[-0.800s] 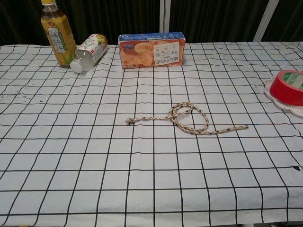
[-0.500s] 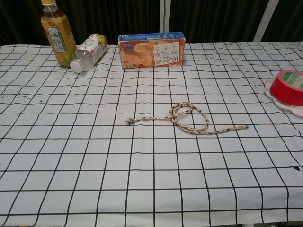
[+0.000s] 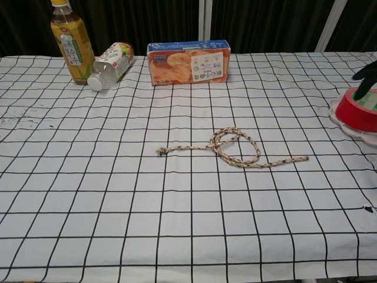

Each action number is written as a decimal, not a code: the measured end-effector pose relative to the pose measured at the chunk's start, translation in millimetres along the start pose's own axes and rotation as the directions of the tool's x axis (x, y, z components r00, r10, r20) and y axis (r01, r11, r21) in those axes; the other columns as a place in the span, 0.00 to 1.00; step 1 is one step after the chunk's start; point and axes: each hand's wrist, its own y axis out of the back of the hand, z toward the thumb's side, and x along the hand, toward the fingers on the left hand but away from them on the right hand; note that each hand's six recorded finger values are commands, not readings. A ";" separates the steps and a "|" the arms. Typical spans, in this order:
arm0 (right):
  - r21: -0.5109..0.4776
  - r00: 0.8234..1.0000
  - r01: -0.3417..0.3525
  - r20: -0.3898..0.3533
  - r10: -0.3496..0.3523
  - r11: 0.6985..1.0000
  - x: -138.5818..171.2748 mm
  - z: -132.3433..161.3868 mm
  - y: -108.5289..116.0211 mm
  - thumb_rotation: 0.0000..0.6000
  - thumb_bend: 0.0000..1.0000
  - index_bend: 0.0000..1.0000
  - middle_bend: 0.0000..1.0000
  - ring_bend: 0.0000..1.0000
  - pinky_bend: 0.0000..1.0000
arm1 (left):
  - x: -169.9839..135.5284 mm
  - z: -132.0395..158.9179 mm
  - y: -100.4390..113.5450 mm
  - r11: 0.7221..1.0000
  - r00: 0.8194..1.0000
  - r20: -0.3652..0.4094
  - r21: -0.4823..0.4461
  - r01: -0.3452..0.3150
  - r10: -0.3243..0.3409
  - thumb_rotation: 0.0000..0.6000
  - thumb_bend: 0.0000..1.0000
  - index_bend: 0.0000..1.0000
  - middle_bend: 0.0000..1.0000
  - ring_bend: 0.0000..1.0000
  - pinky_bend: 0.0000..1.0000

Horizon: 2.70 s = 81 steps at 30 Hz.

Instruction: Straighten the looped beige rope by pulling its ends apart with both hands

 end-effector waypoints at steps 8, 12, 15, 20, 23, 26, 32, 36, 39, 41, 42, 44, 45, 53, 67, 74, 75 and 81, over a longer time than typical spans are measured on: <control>0.068 0.993 -0.075 -0.087 0.081 0.995 -49.9 42.9 -44.1 1.00 0.26 0.46 0.18 0.00 0.00 | -2.6 -6.9 -2.6 1.000 1.000 -0.018 -0.009 0.012 -0.012 1.00 0.14 0.12 0.00 0.00 0.00; 0.135 0.989 -0.093 -0.102 0.107 0.987 -59.9 49.2 -62.3 1.00 0.29 0.47 0.19 0.00 0.00 | -3.5 -9.1 -5.2 1.000 1.000 -0.022 -0.015 0.020 -0.020 1.00 0.14 0.12 0.00 0.00 0.00; 0.165 0.988 -0.098 -0.105 0.116 0.981 -61.1 49.4 -71.4 1.00 0.30 0.48 0.19 0.00 0.00 | -3.9 -10.0 -6.5 1.000 0.999 -0.024 -0.017 0.022 -0.023 1.00 0.14 0.12 0.00 0.00 0.00; 0.191 0.986 -0.106 -0.106 0.127 0.976 -61.1 47.6 -82.0 1.00 0.32 0.51 0.20 0.00 0.00 | -3.7 -10.4 -7.7 1.000 0.999 -0.023 -0.020 0.023 -0.024 1.00 0.14 0.12 0.00 0.00 0.00; 0.206 0.986 -0.108 -0.103 0.131 0.973 -62.1 45.4 -86.8 1.00 0.33 0.51 0.20 0.00 0.00 | -4.0 -11.2 -8.5 0.999 0.999 -0.026 -0.021 0.025 -0.026 1.00 0.14 0.12 0.00 0.00 0.00; 0.210 0.987 -0.106 -0.098 0.129 0.972 -63.7 43.6 -88.4 1.00 0.34 0.51 0.20 0.00 0.00 | -4.4 -11.9 -9.3 0.999 0.999 -0.028 -0.022 0.028 -0.028 1.00 0.14 0.12 0.00 0.00 0.00; 0.210 0.986 -0.119 -0.088 0.140 0.970 -66.0 40.7 -92.8 1.00 0.34 0.52 0.20 0.00 0.00 | -5.1 -13.2 -10.5 0.999 0.999 -0.034 -0.024 0.033 -0.034 1.00 0.14 0.12 0.00 0.00 0.00; 0.209 0.985 -0.128 -0.087 0.148 0.970 -65.6 40.7 -94.5 1.00 0.34 0.52 0.20 0.00 0.00 | -5.4 -14.0 -10.6 0.999 0.999 -0.038 -0.026 0.034 -0.035 1.00 0.14 0.12 0.00 0.00 0.00; 0.211 0.985 -0.130 -0.086 0.151 0.969 -66.1 40.5 -94.4 1.00 0.34 0.52 0.20 0.00 0.00 | -4.9 -13.9 -11.0 0.999 0.999 -0.036 -0.026 0.035 -0.036 1.00 0.14 0.12 0.00 0.00 0.00; 0.212 0.985 -0.132 -0.084 0.152 0.968 -66.7 40.1 -94.6 1.00 0.34 0.52 0.20 0.00 0.00 | -4.7 -13.8 -11.2 0.999 0.999 -0.036 -0.026 0.035 -0.036 1.00 0.14 0.12 0.00 0.00 0.00; 0.213 0.985 -0.133 -0.083 0.154 0.968 -67.1 39.8 -94.8 1.00 0.34 0.52 0.20 0.00 0.00 | -4.6 -13.8 -11.3 0.999 0.999 -0.036 -0.026 0.034 -0.035 1.00 0.14 0.12 0.00 0.00 0.00; 0.213 0.985 -0.135 -0.082 0.155 0.968 -68.0 39.8 -94.9 1.00 0.35 0.52 0.20 0.00 0.00 | -4.6 -14.0 -11.3 0.999 0.999 -0.036 -0.027 0.034 -0.035 1.00 0.14 0.12 0.00 0.00 0.00; 0.213 0.985 -0.135 -0.081 0.155 0.968 -68.4 39.9 -94.8 1.00 0.35 0.53 0.20 0.00 0.00 | -4.6 -14.1 -11.4 0.999 0.999 -0.037 -0.027 0.034 -0.035 1.00 0.14 0.12 0.00 0.00 0.00; 0.211 0.985 -0.133 -0.081 0.153 0.968 -69.1 40.3 -93.4 1.00 0.36 0.53 0.20 0.00 0.00 | -4.8 -14.6 -11.7 0.999 0.999 -0.037 -0.026 0.036 -0.037 1.00 0.14 0.12 0.00 0.00 0.00; 0.210 0.987 -0.117 -0.085 0.137 0.971 -67.9 41.8 -89.2 1.00 0.48 0.61 0.22 0.00 0.00 | 2.7 -5.0 -9.0 0.999 0.999 0.017 -0.015 0.040 -0.039 1.00 0.14 0.12 0.00 0.00 0.00; 0.178 0.991 -0.091 -0.084 0.108 0.980 -67.7 46.0 -73.6 1.00 0.49 0.63 0.22 0.00 0.00 | 33.7 34.7 -2.0 0.996 0.980 0.196 -0.065 0.055 -0.041 1.00 0.13 0.24 0.04 0.00 0.00; 0.170 0.991 -0.087 -0.082 0.102 0.982 -68.4 47.3 -69.9 1.00 0.49 0.63 0.22 0.00 0.00 | 41.7 44.6 -1.9 0.994 0.972 0.231 -0.082 0.067 -0.046 1.00 0.13 0.26 0.05 0.00 0.00; 0.165 0.994 -0.082 -0.064 0.094 0.983 -72.6 52.8 -58.6 1.00 0.49 0.63 0.22 0.00 0.00 | 82.4 99.4 -11.4 0.973 0.918 0.380 -0.145 0.179 -0.112 1.00 0.13 0.35 0.09 0.00 0.00</control>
